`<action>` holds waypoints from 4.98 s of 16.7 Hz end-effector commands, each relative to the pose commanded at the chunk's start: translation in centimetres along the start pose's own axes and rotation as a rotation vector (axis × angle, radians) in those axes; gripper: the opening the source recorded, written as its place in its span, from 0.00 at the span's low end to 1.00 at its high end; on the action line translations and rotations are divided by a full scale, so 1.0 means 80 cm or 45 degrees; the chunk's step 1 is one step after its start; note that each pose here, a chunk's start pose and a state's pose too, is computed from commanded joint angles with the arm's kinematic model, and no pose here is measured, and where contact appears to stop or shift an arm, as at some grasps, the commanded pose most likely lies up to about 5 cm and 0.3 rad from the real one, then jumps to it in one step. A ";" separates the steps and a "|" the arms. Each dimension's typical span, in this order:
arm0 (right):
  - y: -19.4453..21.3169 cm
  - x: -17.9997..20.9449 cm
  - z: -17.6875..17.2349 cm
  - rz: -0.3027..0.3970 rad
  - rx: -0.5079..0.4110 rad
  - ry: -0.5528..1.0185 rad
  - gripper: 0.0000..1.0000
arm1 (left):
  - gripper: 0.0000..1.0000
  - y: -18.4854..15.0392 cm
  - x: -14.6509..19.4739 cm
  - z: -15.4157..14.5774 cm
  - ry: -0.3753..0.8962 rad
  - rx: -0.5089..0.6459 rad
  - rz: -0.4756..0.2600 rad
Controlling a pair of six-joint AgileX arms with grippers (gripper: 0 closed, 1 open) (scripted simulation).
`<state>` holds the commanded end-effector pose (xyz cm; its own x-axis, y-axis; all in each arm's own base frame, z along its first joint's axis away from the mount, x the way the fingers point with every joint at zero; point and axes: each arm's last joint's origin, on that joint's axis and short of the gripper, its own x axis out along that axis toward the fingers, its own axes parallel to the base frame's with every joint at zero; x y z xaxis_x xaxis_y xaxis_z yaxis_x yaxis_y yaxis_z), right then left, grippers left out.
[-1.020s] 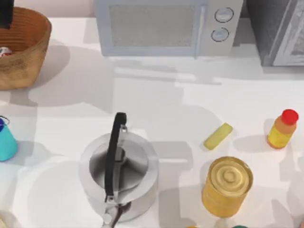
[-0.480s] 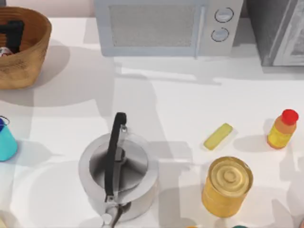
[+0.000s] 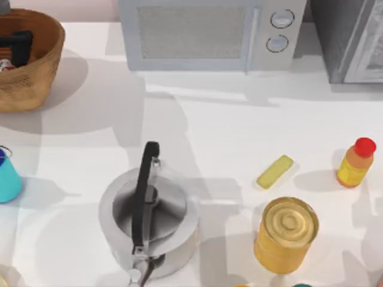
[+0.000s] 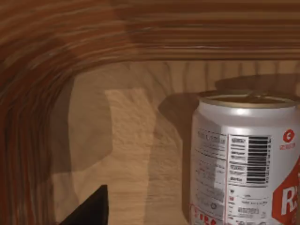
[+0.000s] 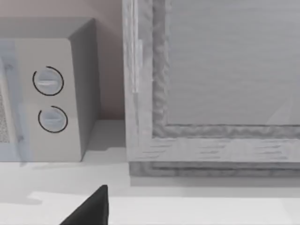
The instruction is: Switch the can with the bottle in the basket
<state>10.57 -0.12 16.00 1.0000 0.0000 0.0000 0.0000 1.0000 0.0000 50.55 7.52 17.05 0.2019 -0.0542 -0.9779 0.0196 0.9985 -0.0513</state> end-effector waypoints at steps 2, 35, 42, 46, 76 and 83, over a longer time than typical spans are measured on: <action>0.000 0.000 0.000 0.000 0.000 0.000 1.00 | 1.00 0.000 0.023 0.000 0.000 0.001 0.000; 0.000 0.000 0.000 0.000 0.000 0.000 1.00 | 0.00 0.000 0.006 -0.002 -0.088 -0.008 0.025; 0.000 0.000 0.000 0.000 0.000 0.000 1.00 | 0.00 -0.032 -0.120 -0.057 -0.381 -0.004 0.057; 0.000 0.000 0.000 0.000 0.000 0.000 1.00 | 0.00 -0.061 -0.193 -0.138 -0.619 0.015 0.070; 0.000 0.000 0.000 0.000 0.000 0.000 1.00 | 0.00 -0.105 -0.093 -0.488 -1.755 0.054 0.070; 0.000 0.000 0.000 0.000 0.000 0.000 1.00 | 0.00 -0.111 -0.165 -0.445 -1.870 0.182 0.031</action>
<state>10.57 -0.12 16.00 1.0000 0.0000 0.0000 0.0000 1.0000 0.0000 12.85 -0.33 23.16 0.9910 -0.0848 0.1040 0.0781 0.9947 0.0669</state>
